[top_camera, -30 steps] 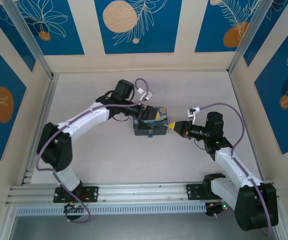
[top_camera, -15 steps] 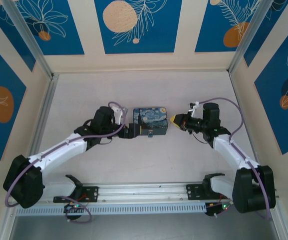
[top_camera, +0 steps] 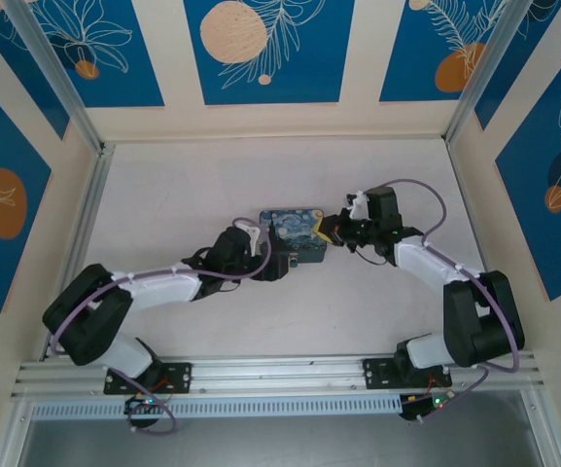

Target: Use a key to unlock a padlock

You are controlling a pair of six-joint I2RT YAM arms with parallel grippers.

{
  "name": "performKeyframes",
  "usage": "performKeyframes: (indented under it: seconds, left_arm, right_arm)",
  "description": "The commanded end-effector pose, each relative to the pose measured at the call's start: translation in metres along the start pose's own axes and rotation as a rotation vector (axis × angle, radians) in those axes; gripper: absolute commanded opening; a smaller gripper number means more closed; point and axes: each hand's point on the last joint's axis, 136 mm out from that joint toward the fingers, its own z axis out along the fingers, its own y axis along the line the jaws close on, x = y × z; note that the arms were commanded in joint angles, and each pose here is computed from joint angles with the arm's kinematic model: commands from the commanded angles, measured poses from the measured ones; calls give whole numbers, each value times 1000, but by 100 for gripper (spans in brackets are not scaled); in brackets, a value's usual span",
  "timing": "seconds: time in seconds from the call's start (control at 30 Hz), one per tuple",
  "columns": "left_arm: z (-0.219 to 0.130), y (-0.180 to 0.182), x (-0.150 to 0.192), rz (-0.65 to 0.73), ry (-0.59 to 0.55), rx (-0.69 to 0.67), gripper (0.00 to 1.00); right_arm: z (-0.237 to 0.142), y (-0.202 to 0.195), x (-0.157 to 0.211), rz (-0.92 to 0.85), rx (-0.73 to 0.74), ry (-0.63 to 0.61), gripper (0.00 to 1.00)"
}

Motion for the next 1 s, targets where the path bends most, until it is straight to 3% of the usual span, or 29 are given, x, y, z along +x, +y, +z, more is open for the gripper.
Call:
performKeyframes:
  seconds: [0.0, 0.53, 0.97]
  left_arm:
    - [11, -13, -15, 20, -81, 45, 91]
    - [46, -24, 14, 42, -28, 94, 83]
    - [82, -24, 5, 125, -75, 18, 80]
  right_arm:
    - [9, 0, -8, 7, 13, 1, 0]
    - [33, -29, -25, 74, 30, 37, 0]
    - [32, -40, -29, 104, 20, 55, 0]
